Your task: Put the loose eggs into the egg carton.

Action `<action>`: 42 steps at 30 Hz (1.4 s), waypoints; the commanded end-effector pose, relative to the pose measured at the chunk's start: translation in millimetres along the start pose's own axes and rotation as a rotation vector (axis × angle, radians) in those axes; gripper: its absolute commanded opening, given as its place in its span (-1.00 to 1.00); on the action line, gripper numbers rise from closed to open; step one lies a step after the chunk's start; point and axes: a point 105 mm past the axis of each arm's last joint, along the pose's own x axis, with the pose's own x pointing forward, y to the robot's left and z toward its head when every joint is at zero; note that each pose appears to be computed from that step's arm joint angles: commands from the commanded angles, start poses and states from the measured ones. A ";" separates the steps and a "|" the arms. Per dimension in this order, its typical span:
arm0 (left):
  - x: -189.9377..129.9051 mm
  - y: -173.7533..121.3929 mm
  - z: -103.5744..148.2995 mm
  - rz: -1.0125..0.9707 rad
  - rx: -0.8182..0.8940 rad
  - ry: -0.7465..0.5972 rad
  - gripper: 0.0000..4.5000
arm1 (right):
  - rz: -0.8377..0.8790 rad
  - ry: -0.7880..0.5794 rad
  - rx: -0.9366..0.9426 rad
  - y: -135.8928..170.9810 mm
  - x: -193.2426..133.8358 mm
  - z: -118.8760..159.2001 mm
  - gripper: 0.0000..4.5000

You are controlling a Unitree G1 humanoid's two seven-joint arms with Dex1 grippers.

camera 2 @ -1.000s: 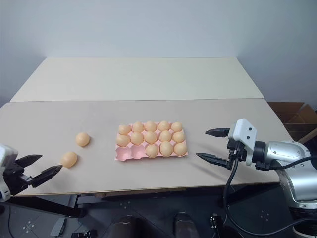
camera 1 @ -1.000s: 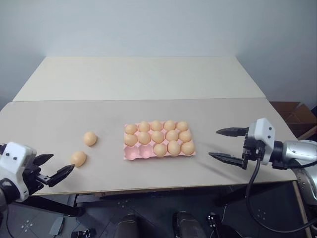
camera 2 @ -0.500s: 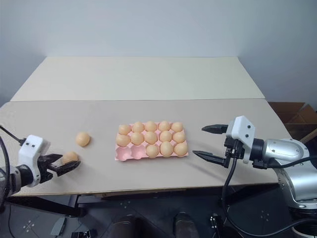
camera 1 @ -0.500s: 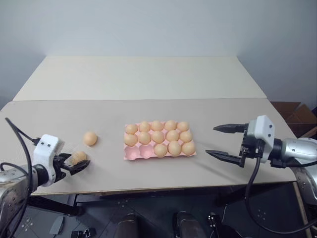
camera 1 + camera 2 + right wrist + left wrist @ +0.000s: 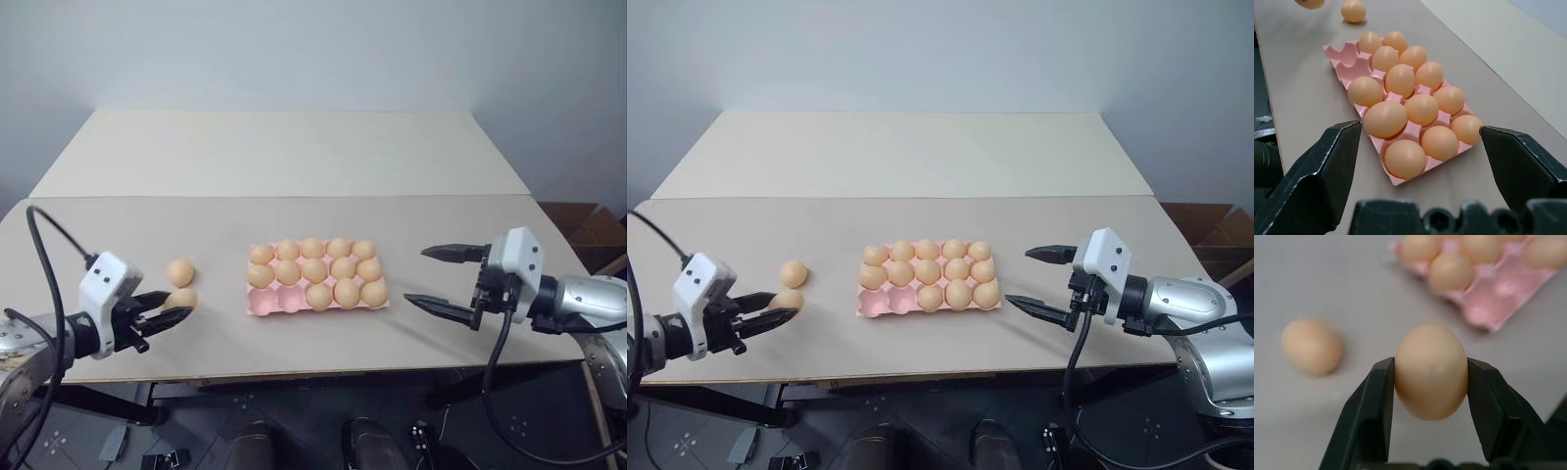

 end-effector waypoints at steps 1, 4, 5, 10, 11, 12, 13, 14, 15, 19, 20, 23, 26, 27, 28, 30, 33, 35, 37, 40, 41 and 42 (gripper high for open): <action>23.9 -20.6 23.3 -0.128 0.082 -0.097 0.00 | 0.000 -0.045 -0.052 0.1 2.5 14.4 1.00; 58.9 -29.8 27.5 -0.185 0.087 -0.118 0.00 | -0.010 -0.053 -0.055 -0.3 5.2 15.6 1.00; 67.6 -33.6 28.6 -0.212 0.082 -0.128 0.00 | -0.012 -0.056 -0.056 0.1 5.8 16.2 1.00; 91.9 -45.7 28.8 -0.290 0.057 -0.127 0.00 | -0.022 -0.058 -0.053 2.9 5.2 17.2 1.00; 95.1 -46.8 28.6 -0.295 0.050 -0.125 0.00 | -0.025 -0.058 -0.052 3.4 5.2 17.1 1.00; 98.5 -48.0 27.8 -0.298 0.046 -0.119 0.00 | -0.028 -0.056 -0.052 3.9 5.0 16.8 1.00; 100.2 -48.5 26.4 -0.301 0.055 -0.111 0.00 | -0.032 -0.055 -0.051 4.2 4.9 16.6 1.00; 101.9 -48.5 25.6 -0.301 0.050 -0.105 0.18 | -0.034 -0.054 -0.050 4.7 4.4 16.5 1.00; 102.9 -48.4 26.0 -0.302 0.040 -0.105 0.25 | -0.036 -0.053 -0.049 5.0 3.9 16.2 1.00; 101.5 -48.7 29.9 -0.300 0.083 -0.115 0.82 | -0.039 -0.049 -0.044 5.1 3.0 14.7 1.00; 100.8 -47.9 30.5 -0.288 0.102 -0.115 0.97 | -0.039 -0.050 -0.044 5.0 3.2 14.7 1.00; 87.9 -44.1 45.0 -0.272 0.103 -0.184 0.99 | -0.036 -0.056 -0.047 5.1 3.9 15.9 1.00; 58.2 -34.2 60.7 -0.245 0.112 -0.267 0.99 | -0.027 -0.061 -0.048 5.8 4.7 16.3 1.00; 47.0 -27.9 62.0 -0.218 0.109 -0.277 0.99 | -0.025 -0.063 -0.048 6.1 5.1 16.2 1.00; 35.3 -19.6 60.0 -0.175 0.110 -0.273 0.99 | -0.021 -0.064 -0.048 6.5 5.5 16.1 1.00; 17.4 -7.3 52.3 -0.105 0.107 -0.248 0.99 | -0.015 -0.066 -0.047 6.9 6.1 16.0 1.00; -10.1 4.7 26.8 -0.011 0.113 -0.158 0.99 | -0.002 -0.069 -0.047 7.0 6.9 15.3 1.00; -26.4 6.9 15.7 0.024 0.099 -0.126 0.99 | 0.001 -0.067 -0.047 5.0 7.6 15.0 1.00; -39.1 11.4 6.6 0.074 0.082 -0.099 0.99 | 0.004 -0.065 -0.048 2.6 7.7 15.1 1.00; -54.8 14.5 -10.6 0.135 0.056 -0.044 0.99 | 0.017 -0.064 -0.050 0.8 7.1 15.9 1.00; -57.9 15.0 -15.0 0.156 0.042 -0.043 0.99 | 0.021 -0.063 -0.051 0.6 6.9 16.0 1.00; -59.5 15.5 -17.8 0.178 0.029 -0.046 0.99 | 0.023 -0.062 -0.050 0.4 6.5 16.0 1.00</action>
